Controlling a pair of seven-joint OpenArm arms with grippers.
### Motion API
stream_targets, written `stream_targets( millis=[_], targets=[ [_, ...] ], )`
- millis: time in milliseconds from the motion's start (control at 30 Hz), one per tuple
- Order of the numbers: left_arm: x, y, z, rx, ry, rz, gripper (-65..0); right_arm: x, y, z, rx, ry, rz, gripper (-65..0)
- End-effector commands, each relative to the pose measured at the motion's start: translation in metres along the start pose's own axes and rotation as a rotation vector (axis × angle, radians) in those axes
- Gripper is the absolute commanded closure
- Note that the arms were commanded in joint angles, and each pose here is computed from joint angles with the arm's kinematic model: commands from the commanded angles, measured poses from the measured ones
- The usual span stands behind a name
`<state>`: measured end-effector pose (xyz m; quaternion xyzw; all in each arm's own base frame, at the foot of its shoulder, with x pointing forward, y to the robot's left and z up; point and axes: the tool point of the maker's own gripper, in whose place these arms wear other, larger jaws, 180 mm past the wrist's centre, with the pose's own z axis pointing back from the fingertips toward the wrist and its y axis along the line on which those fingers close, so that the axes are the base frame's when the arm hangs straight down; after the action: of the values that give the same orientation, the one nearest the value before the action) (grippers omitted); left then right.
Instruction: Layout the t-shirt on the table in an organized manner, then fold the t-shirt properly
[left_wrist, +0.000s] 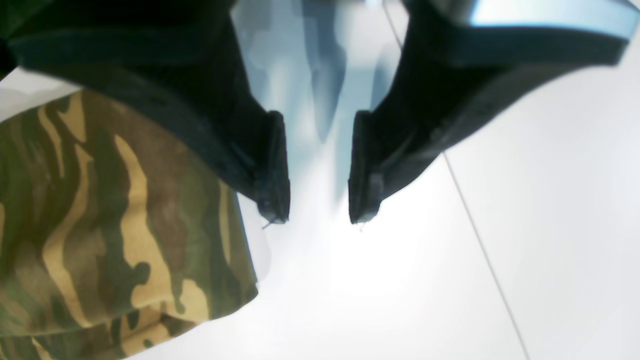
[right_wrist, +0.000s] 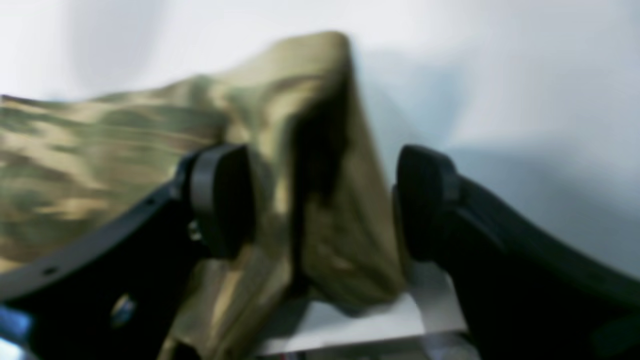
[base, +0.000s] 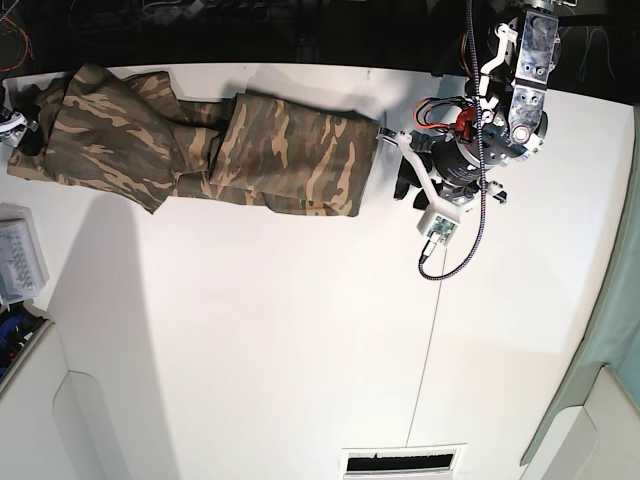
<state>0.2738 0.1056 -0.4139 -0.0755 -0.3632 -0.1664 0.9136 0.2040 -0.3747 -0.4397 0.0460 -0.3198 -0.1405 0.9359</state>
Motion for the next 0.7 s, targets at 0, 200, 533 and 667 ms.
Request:
stream_targets(
  millis=[0, 200, 533, 667],
  targets=[
    [0.013, 0.001, 0.002, 0.002, -0.044, -0.004, -20.8, 0.018, -0.006, 0.004, -0.010, -0.045, 0.008, -44.9],
    [0.014, 0.001, 0.002, 0.002, -0.050, -0.004, -20.8, -0.002, -0.005, -0.006, 0.016, -0.001, -0.059, -44.9],
    [0.008, 0.000, 0.003, -0.001, -0.039, -0.001, -20.8, -0.009, -0.001, -0.023, 0.068, 0.008, -0.142, -33.2],
    [0.009, 0.000, 0.003, -0.001, -0.043, -0.002, -20.8, -0.005, 0.013, -0.021, 0.146, -0.010, -0.154, 0.0]
  ],
)
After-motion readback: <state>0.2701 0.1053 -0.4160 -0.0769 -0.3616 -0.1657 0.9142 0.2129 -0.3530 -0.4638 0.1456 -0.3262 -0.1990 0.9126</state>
